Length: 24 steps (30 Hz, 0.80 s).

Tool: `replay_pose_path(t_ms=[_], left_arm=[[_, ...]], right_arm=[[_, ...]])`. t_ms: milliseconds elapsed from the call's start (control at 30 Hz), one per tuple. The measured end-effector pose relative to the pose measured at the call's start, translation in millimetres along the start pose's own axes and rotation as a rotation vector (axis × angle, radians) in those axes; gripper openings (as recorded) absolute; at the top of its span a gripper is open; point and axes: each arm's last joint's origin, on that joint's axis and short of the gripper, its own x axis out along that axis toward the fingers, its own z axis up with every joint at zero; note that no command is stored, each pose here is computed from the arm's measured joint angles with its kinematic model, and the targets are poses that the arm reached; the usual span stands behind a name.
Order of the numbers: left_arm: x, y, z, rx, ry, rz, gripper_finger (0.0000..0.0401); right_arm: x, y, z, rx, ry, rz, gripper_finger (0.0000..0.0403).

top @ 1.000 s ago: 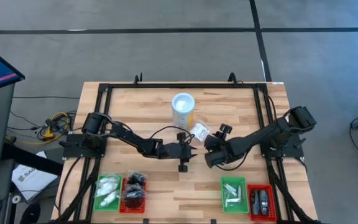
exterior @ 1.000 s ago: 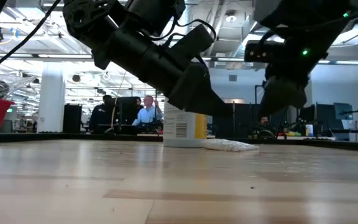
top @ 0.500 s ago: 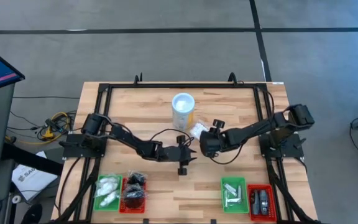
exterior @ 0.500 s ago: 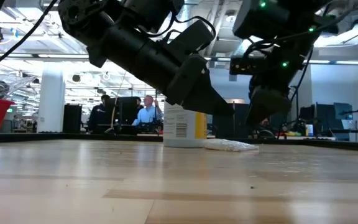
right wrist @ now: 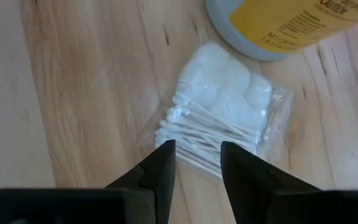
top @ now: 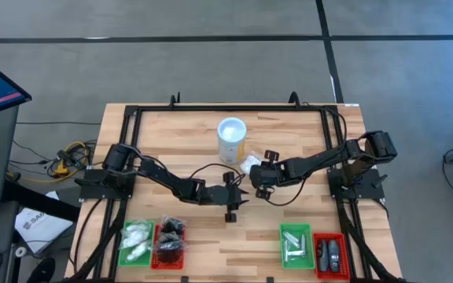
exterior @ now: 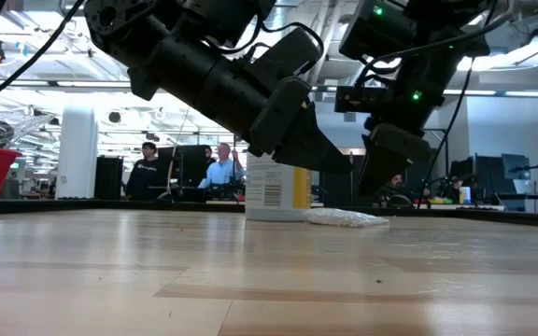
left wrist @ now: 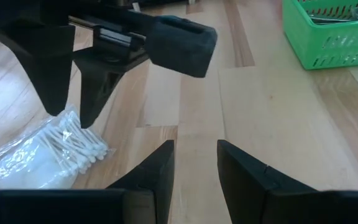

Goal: Pick & Place Travel size toiletries
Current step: Put the cotton pack into the left green bin

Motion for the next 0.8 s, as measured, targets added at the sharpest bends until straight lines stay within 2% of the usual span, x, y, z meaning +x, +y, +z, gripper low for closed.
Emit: replay_pose_path(t_ms=[100, 433, 800], left_arm=[[0.0, 0.0, 0.0, 0.000, 0.000, 0.000, 0.0113], [0.0, 0.1, -0.3, 0.001, 0.003, 0.000, 0.0113], [0.0, 0.3, -1.4, 0.005, 0.015, -0.001, 0.0113]], right_arm=[[1.8, 0.7, -0.2, -0.004, 0.003, 0.006, 0.0118], [35.7, 7.5, -6.6, -0.035, 0.061, -0.002, 0.0118], [40.0, 3.1, -2.8, -0.018, 0.037, 0.002, 0.0117]])
